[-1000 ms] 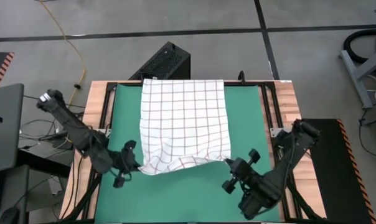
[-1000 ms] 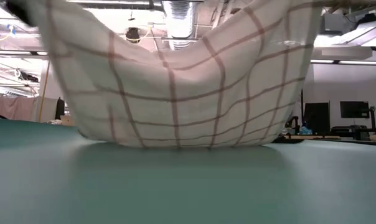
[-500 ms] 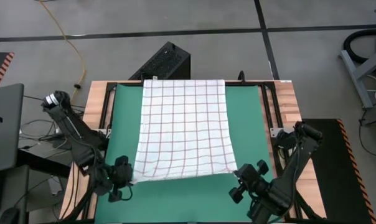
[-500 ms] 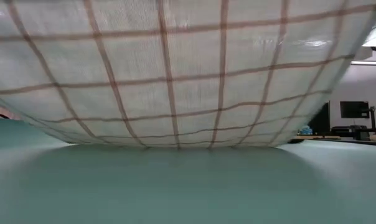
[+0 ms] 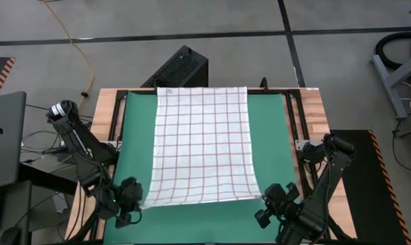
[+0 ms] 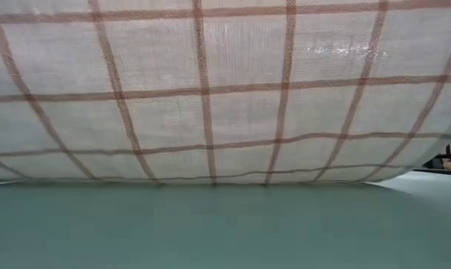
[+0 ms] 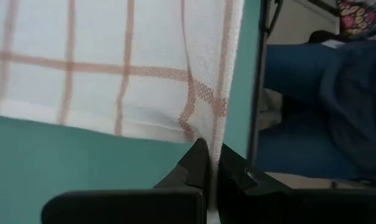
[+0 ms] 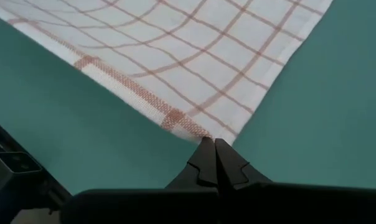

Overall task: Roll towel into tight, uniform cylinder
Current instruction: Fold the white towel

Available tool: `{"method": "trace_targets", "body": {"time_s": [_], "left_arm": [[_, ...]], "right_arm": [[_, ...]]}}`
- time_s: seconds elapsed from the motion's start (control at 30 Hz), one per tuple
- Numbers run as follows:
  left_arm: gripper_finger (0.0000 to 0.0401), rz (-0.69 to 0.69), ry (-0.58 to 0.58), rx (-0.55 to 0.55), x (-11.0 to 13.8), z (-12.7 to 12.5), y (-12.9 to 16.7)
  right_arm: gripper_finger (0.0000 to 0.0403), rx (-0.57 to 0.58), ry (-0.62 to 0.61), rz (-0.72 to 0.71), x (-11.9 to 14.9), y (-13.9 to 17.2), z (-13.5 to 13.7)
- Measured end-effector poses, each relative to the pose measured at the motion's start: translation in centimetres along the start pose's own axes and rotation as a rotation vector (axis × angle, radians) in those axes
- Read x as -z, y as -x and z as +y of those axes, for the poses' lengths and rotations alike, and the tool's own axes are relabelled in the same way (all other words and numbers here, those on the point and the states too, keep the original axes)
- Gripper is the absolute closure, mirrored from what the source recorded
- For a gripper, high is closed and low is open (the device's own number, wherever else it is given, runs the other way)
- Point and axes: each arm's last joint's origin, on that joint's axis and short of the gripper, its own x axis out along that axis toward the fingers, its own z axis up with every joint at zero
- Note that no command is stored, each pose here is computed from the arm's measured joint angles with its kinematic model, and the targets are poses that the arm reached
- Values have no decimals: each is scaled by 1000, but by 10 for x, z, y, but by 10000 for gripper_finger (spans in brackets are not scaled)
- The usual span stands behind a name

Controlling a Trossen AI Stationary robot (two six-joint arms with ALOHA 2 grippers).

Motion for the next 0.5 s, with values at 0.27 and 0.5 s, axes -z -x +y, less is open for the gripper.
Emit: {"method": "trace_targets", "body": {"time_s": [0.27,0.5], "left_arm": [[401,-15,-5,131,3,-14,2],[401,-68,-94,199,4,-29,11]], "right_arm": [[403,-49,-23,41,5,2,4],[403,-90,-1,51,17,10,2]]}}
